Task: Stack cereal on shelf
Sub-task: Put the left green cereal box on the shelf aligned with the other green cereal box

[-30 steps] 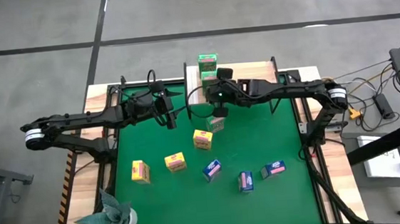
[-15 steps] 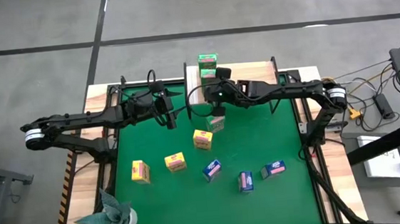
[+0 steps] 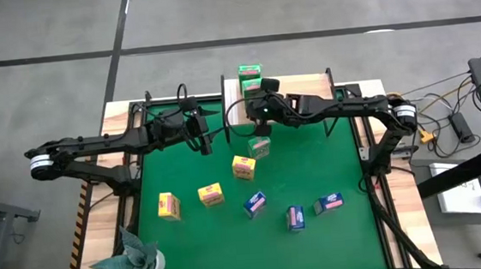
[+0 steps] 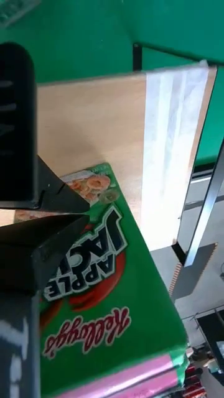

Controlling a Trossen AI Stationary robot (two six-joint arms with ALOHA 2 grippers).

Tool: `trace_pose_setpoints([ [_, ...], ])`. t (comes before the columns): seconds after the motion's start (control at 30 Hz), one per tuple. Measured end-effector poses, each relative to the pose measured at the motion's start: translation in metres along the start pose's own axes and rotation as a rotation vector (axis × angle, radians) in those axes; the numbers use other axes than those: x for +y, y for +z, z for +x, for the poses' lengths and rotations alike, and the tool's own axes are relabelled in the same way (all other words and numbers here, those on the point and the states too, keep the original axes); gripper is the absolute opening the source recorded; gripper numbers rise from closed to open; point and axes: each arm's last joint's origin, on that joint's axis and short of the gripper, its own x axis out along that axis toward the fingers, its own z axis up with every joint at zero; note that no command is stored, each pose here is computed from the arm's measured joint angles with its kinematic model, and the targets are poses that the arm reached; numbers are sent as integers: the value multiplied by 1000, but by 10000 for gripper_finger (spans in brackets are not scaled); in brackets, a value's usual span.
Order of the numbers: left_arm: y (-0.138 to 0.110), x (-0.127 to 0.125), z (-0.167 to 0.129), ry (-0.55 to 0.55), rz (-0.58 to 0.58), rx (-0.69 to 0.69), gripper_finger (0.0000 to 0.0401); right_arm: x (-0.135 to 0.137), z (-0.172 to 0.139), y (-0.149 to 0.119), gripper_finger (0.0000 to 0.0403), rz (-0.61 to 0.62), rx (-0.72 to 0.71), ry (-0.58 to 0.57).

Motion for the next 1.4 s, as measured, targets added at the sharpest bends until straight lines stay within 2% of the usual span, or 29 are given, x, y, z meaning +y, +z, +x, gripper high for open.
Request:
trace_pose_setpoints([
  [0.2, -1, 0, 0, -2, -2, 3, 230, -7, -28, -3, 9, 14, 8, 36],
  [0.33, -1, 0, 0, -2, -2, 3, 230, -23, -46, -14, 9, 99, 35, 83],
  [0.47, -1, -1, 0, -2, -2, 3, 230, -46, -57, -24, 9, 190, 36, 48],
  [0.6, -1, 0, 0, -1, -3, 1, 230, -65, -52, -37, 9, 238, 64, 8],
  [0.73, -1, 0, 0, -1, 1, 1, 230, -77, -36, -45, 9, 291, 23, 65],
  [1.0, -1, 0, 0, -1, 5, 1, 230, -73, -2, -44, 9, 272, -16, 89],
  [1.4, -1, -1, 0, -3, 1, 3, 230, -70, 0, -43, 9, 296, -28, 125],
])
